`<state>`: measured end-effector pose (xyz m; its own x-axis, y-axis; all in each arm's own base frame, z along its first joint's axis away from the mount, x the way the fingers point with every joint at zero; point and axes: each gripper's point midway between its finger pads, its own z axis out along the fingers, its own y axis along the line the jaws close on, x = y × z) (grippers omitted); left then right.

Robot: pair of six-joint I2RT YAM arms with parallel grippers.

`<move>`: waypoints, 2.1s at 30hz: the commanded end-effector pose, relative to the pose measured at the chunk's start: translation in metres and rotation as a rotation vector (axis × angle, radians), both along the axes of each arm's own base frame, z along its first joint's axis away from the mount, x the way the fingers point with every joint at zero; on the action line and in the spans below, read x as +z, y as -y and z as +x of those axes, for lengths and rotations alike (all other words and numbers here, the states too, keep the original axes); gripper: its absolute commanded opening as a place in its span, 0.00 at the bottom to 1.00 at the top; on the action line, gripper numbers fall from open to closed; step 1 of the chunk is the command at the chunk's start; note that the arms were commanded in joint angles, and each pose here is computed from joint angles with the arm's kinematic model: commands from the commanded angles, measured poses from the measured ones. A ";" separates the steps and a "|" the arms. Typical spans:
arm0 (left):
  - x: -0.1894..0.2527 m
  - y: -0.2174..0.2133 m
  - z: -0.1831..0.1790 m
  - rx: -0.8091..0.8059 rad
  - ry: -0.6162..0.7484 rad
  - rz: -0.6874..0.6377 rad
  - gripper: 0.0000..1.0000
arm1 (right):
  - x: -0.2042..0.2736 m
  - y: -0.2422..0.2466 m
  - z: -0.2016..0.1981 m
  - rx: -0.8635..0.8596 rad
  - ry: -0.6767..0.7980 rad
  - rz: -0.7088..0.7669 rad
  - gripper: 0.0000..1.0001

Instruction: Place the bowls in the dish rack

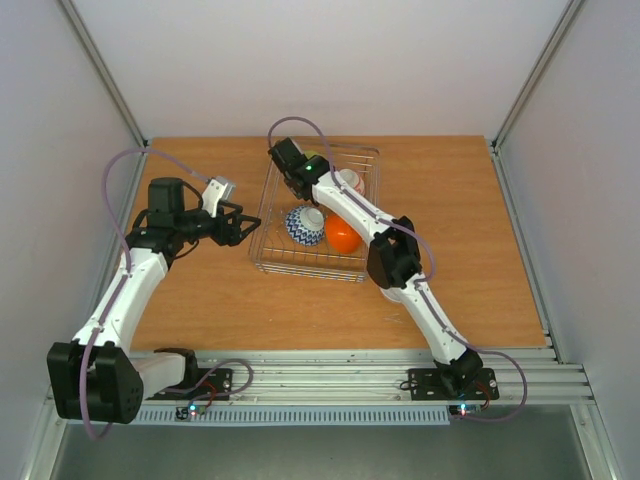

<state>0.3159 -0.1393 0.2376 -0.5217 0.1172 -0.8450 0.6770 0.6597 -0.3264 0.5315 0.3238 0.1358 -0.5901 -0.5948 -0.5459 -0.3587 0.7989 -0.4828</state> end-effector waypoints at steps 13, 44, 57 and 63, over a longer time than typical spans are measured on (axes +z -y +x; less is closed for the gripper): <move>-0.003 0.003 0.007 -0.019 0.005 -0.011 0.76 | -0.045 0.026 0.021 -0.003 0.015 -0.308 0.02; -0.003 0.002 0.007 -0.016 0.008 -0.005 0.76 | 0.037 -0.019 -0.020 0.106 -0.064 0.190 0.99; 0.002 0.002 0.004 -0.016 0.025 -0.004 0.76 | 0.104 0.022 -0.077 0.036 -0.139 0.621 0.98; 0.002 0.002 0.004 -0.017 0.026 -0.004 0.76 | 0.111 0.081 -0.124 -0.099 -0.135 0.717 0.92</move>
<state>0.3191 -0.1403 0.2278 -0.5476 0.1203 -0.8280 0.6707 0.6548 -0.3484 0.4309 0.2628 0.2267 -0.6944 -0.2292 -0.6821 -0.3744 0.9246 0.0705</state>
